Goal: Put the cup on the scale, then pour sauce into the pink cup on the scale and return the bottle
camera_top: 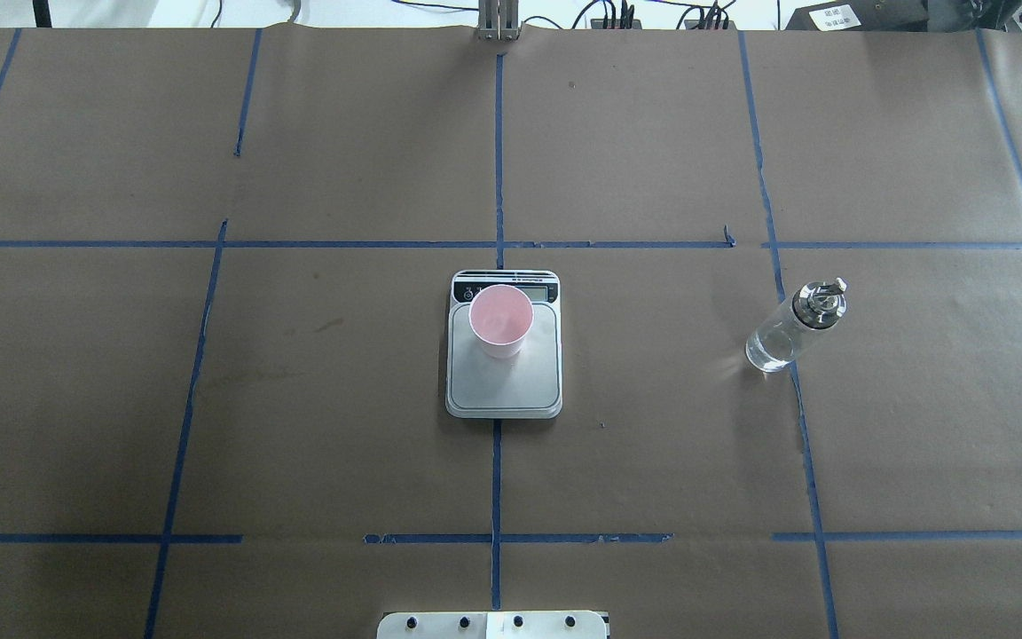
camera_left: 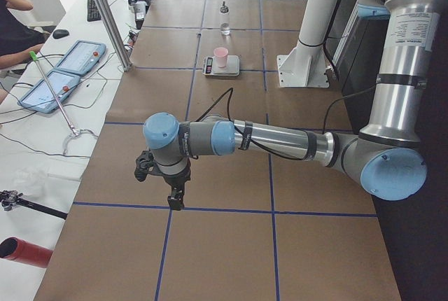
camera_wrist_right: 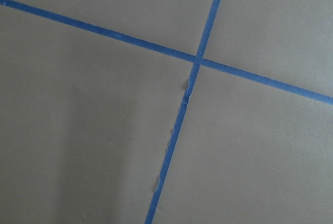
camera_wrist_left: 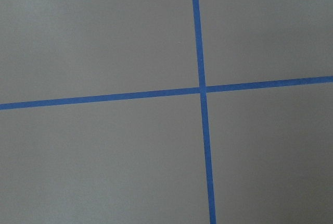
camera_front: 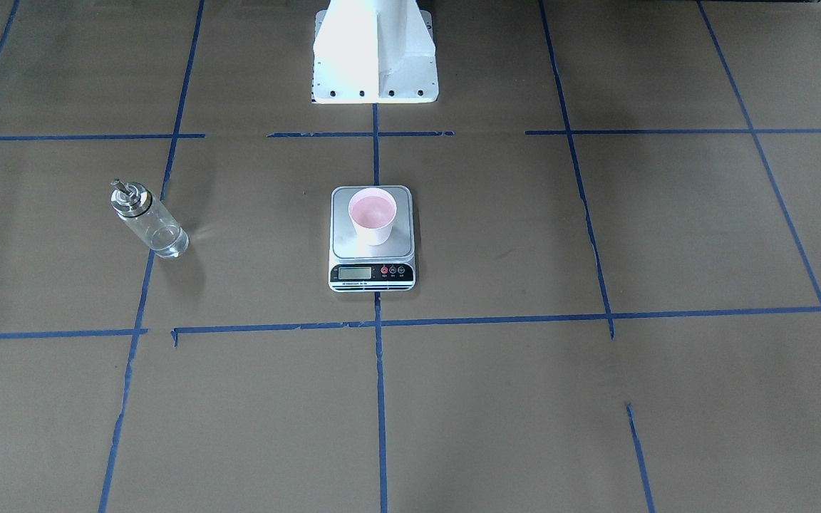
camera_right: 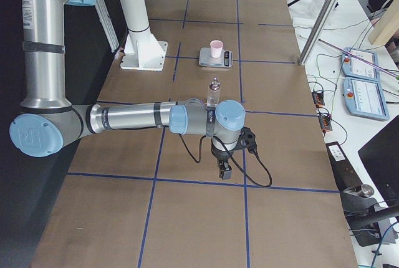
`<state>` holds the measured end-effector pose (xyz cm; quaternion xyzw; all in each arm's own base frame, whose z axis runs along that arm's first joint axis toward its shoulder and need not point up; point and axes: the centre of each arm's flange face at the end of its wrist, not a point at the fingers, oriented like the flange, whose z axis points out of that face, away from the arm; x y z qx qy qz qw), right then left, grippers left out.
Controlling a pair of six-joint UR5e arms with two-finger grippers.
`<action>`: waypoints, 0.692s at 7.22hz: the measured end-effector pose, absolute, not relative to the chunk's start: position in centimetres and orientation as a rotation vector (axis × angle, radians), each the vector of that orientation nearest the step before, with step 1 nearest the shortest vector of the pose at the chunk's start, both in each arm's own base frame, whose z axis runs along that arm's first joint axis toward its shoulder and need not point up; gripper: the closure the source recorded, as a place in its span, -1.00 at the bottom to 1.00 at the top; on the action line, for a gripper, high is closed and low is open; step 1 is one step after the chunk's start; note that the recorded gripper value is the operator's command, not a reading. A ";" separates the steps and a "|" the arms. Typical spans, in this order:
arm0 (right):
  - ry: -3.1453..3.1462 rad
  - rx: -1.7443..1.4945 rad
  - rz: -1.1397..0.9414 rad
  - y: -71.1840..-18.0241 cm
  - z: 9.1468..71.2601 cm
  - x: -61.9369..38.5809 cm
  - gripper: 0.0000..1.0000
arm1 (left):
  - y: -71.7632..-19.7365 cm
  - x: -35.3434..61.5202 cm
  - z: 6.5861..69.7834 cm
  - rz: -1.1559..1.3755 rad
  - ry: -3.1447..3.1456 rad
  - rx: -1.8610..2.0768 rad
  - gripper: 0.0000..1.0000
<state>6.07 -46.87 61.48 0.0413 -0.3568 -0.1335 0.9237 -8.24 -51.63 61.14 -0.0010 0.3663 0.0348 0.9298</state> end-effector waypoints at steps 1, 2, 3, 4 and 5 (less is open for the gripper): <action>-0.734 0.084 -0.274 -46.9 61.5 6.0 -1.00 | -50.9 -8.1 61.4 0.065 0.772 -0.008 -1.00; -0.736 0.084 -0.273 -46.9 61.5 6.0 -1.00 | -50.5 -8.0 61.5 0.063 0.784 -0.010 -1.00; -0.737 0.081 -0.272 -46.8 61.6 6.0 -1.00 | -50.4 -7.9 61.5 0.062 0.788 -0.009 -1.00; -0.738 0.079 -0.271 -46.8 61.7 6.0 -1.00 | -50.4 -7.9 61.4 0.064 0.788 -0.008 -1.00; -0.739 0.078 -0.271 -46.8 61.8 6.0 -1.00 | -50.4 -7.9 61.4 0.065 0.787 -0.007 -1.00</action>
